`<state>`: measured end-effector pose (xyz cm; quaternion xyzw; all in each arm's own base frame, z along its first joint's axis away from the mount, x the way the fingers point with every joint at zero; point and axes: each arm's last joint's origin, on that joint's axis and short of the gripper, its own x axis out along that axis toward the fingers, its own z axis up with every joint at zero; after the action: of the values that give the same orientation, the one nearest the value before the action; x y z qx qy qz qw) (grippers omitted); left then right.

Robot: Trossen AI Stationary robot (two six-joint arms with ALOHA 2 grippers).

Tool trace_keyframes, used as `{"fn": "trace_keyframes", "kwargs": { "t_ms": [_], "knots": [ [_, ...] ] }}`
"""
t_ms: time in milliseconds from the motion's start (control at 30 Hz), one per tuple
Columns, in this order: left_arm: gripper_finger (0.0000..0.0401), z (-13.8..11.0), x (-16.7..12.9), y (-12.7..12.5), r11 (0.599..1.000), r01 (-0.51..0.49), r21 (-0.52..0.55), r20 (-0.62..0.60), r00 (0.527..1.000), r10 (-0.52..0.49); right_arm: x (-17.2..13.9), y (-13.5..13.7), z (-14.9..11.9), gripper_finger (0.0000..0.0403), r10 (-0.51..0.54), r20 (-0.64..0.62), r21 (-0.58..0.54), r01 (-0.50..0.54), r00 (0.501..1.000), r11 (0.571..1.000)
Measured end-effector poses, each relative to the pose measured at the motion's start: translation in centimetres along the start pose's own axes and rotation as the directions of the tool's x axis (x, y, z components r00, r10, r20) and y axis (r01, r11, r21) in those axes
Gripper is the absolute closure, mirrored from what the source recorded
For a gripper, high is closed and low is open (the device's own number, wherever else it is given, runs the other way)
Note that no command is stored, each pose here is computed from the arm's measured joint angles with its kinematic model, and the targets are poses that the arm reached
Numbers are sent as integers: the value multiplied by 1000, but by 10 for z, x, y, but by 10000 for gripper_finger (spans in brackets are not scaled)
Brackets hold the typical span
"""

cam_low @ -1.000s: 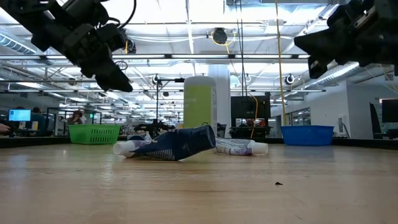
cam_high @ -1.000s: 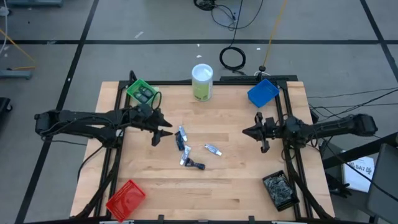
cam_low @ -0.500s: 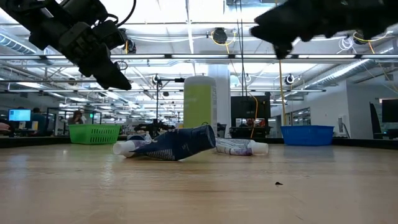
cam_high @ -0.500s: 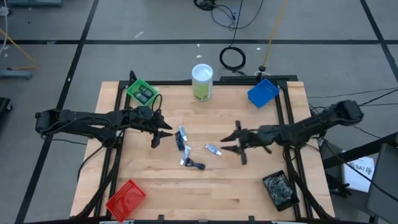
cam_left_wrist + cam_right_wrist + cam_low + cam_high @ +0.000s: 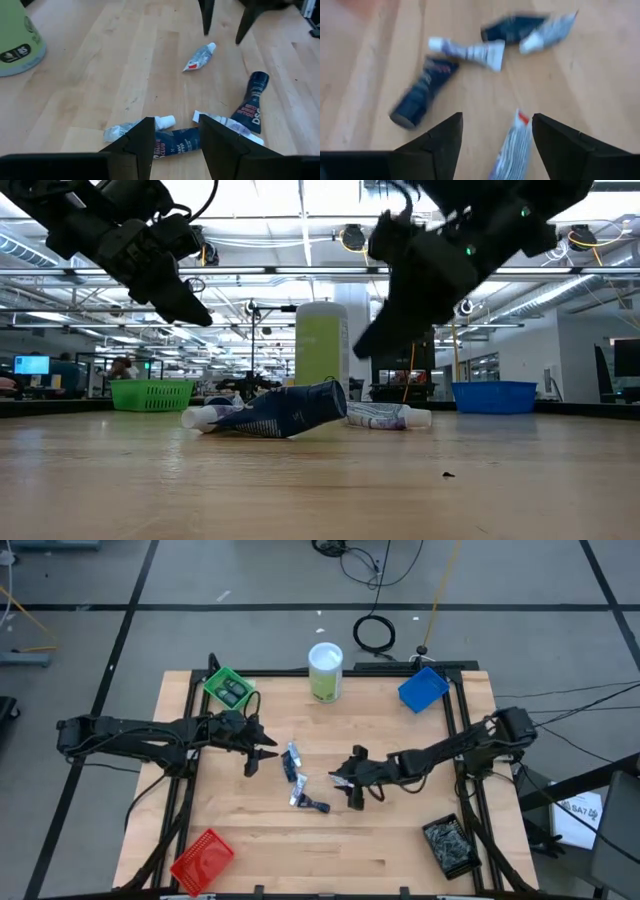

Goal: Pick & Place Travel size toiletries
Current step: Put the right white toothpaste into the red bin

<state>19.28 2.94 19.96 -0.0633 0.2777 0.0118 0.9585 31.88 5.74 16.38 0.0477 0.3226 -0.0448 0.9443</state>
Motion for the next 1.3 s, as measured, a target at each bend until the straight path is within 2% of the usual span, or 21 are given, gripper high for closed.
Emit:
{"fn": "trace_keyframes", "kwargs": {
  "t_ms": [300,500,700,833,1133,1300],
  "knots": [
    [269,0,0,0,1000,-14,-10,0,1000,14,18,-3,-23,199,-36,-138,7,37,990,999],
    [256,0,0,0,1000,-14,-17,0,1000,14,30,-5,-37,203,-55,-195,-5,55,979,998],
    [247,0,0,0,1000,-14,-18,1,1000,14,32,-5,-39,208,-65,-209,-10,64,976,998],
    [251,0,0,0,1000,-14,-18,1,1000,14,32,-5,-39,239,-66,-211,-18,63,975,998],
    [271,0,0,0,1000,-14,-19,2,1000,14,34,-12,-37,356,-67,-196,-28,63,978,998],
    [273,0,0,0,1000,-13,-21,2,1000,13,35,-16,-25,366,-47,-98,-60,41,994,997]
  ]
}}
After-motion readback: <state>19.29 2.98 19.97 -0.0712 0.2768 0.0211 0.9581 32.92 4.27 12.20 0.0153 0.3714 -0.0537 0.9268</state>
